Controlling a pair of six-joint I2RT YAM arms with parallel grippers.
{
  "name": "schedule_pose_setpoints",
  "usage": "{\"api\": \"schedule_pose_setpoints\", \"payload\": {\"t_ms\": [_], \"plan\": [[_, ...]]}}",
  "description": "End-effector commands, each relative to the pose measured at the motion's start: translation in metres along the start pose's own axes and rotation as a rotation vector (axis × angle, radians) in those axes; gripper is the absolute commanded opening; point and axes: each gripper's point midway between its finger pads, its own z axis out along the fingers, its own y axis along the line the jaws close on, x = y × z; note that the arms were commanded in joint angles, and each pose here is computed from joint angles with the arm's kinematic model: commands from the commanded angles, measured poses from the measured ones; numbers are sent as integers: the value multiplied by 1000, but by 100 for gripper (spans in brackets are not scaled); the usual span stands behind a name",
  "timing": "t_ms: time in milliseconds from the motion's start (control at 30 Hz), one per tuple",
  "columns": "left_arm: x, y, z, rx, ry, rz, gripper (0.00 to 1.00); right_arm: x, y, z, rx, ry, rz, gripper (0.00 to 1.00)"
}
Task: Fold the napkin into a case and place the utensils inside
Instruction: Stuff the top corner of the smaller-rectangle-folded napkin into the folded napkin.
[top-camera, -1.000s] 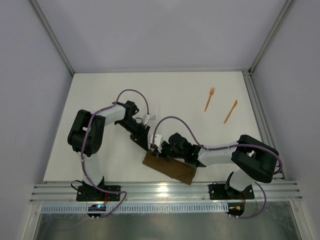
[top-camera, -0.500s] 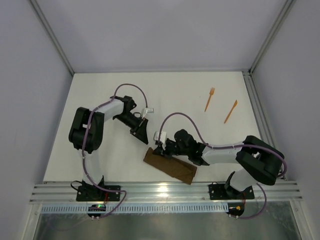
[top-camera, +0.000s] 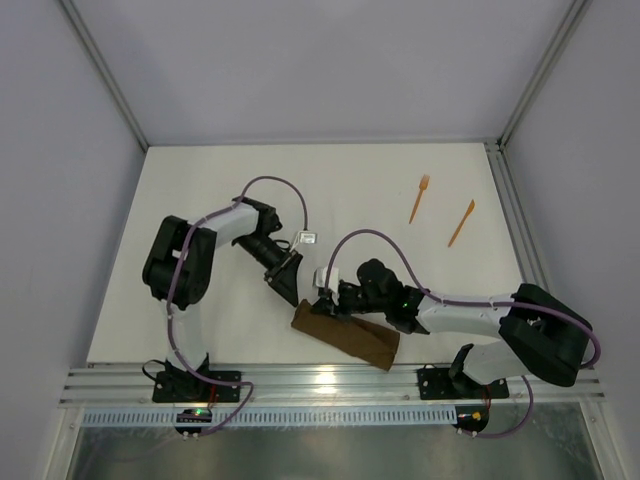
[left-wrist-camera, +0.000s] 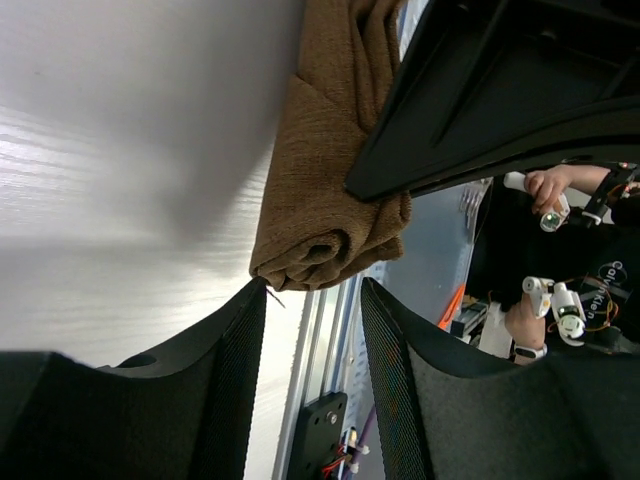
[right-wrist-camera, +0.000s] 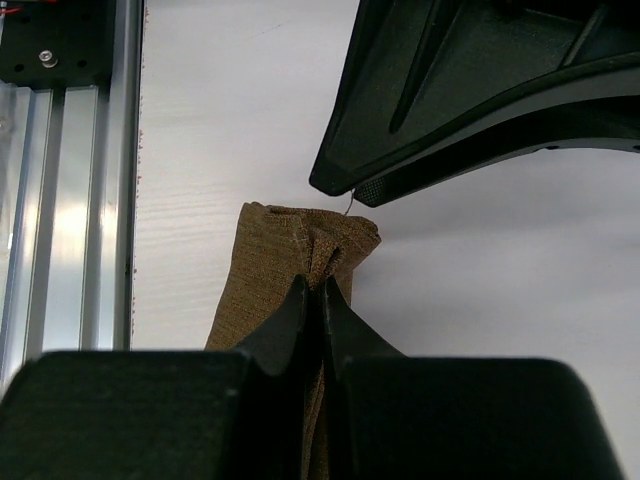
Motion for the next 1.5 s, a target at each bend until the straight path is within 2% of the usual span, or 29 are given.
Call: {"api": "schedule_pose_setpoints", "payload": {"t_ms": [0, 167, 433, 633, 733, 767, 833, 867, 967, 1067, 1133, 1267, 1333, 1467], "plan": [[-1, -23, -4, 48, -26, 78, 45, -32, -1, -2, -22, -72, -68, 3], [4, -14, 0, 24, -5, 84, 41, -38, -3, -4, -16, -81, -82, 3], [-2, -11, 11, 40, -22, 101, 47, -42, -3, -2, -17, -97, -87, 3], [-5, -7, 20, 43, -9, 103, 41, -46, -6, -1, -10, -106, -92, 3], [-5, -9, 21, 44, -1, 102, 34, -47, -8, -1, -5, -114, -93, 3], [-5, -8, 21, 43, -2, 103, 24, -48, -9, -1, -3, -116, -93, 3], [-6, -9, 22, 51, -6, 94, 12, -47, -9, -1, 0, -114, -89, 3], [-6, -10, 22, 59, -9, 90, 0, -46, -10, -1, 5, -114, -83, 3], [-4, -9, 22, 51, 9, 50, 0, -32, -14, 0, 21, -75, -17, 3], [-13, 23, 22, -83, -1, -29, 0, -1, -19, 8, 35, 29, 151, 8], [-20, 35, 18, -112, -27, -115, 0, 18, -27, 13, 63, 90, 288, 9], [-16, 53, 13, -168, 0, -185, 0, 37, -29, 17, 42, 126, 447, 12], [-11, 61, 14, -166, 15, -225, 0, 43, -27, 18, 24, 155, 478, 13], [-8, 69, 13, -182, 22, -254, 0, 53, -30, 14, 13, 179, 526, 26]]}}
